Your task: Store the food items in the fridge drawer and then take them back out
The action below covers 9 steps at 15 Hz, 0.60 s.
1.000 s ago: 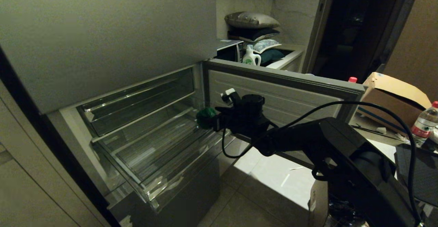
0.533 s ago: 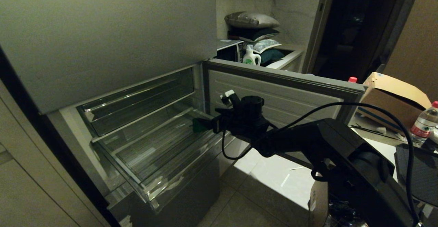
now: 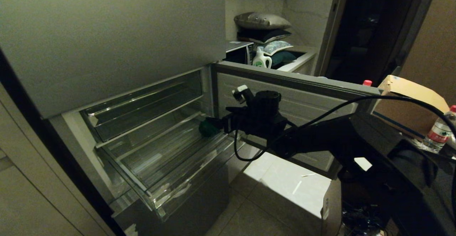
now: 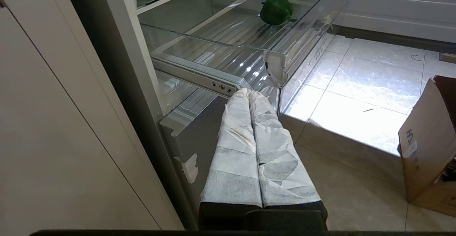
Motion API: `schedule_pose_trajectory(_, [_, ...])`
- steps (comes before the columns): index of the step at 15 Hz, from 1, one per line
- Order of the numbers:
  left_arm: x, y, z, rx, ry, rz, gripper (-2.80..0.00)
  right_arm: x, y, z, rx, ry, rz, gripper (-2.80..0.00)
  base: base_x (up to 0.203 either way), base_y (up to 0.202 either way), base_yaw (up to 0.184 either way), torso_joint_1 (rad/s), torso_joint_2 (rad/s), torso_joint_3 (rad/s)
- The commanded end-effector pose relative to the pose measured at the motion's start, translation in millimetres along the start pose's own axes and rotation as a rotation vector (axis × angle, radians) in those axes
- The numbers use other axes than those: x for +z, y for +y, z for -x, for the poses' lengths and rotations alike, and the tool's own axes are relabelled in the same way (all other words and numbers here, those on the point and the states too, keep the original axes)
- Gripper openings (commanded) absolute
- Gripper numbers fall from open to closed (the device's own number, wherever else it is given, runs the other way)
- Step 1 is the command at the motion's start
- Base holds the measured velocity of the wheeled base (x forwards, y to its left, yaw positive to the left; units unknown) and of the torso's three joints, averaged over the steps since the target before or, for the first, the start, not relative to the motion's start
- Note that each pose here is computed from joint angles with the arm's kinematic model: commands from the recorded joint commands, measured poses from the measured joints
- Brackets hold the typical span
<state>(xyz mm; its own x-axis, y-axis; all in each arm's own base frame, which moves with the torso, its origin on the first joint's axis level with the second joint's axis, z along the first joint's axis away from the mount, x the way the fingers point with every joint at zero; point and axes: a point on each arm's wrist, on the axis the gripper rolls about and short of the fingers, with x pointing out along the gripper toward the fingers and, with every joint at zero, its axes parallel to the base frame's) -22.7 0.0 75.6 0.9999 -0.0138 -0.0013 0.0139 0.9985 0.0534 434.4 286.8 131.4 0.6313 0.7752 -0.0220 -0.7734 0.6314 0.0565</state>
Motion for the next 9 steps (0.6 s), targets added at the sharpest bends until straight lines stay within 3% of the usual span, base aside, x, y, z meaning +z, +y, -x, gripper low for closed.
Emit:
schedule_pose_trajectory(1, [0.3, 0.0, 0.0, 0.000, 0.001, 0.000, -2.80, 70.8, 20.7, 47.2, 0.010, -0.069, 0.022, 0.00, 0.000, 0.000, 0.000, 0.000, 0.00, 0.000])
schedule_pose_trajectory(3, [0.0, 0.0, -0.1, 0.000, 0.001, 0.000, -2.80, 104.4, 35.8, 93.0, 0.005, -0.086, 0.026, 0.00, 0.000, 0.000, 0.000, 0.000, 0.00, 0.000])
schedule_pose_trajectory(4, [-0.1, 0.0, -0.1, 0.000, 0.002, 0.000, -2.80, 117.6, 42.0, 120.1, -0.006, -0.093, 0.029, -2.80, 0.000, 0.000, 0.000, 0.000, 0.00, 0.000])
schedule_pose_trajectory(7, [0.2, 0.0, 0.0, 0.000, 0.001, 0.000, -2.80, 150.3, 51.7, 204.4, -0.088, -0.147, 0.047, -2.80, 0.000, 0.000, 0.000, 0.000, 0.00, 0.000])
schedule_pose_trajectory(9, [-0.1, 0.0, -0.1, 0.000, 0.002, 0.000, -2.80, 171.8, 37.5, 266.3, -0.284, -0.216, 0.071, -2.80, 0.000, 0.000, 0.000, 0.000, 0.00, 0.000])
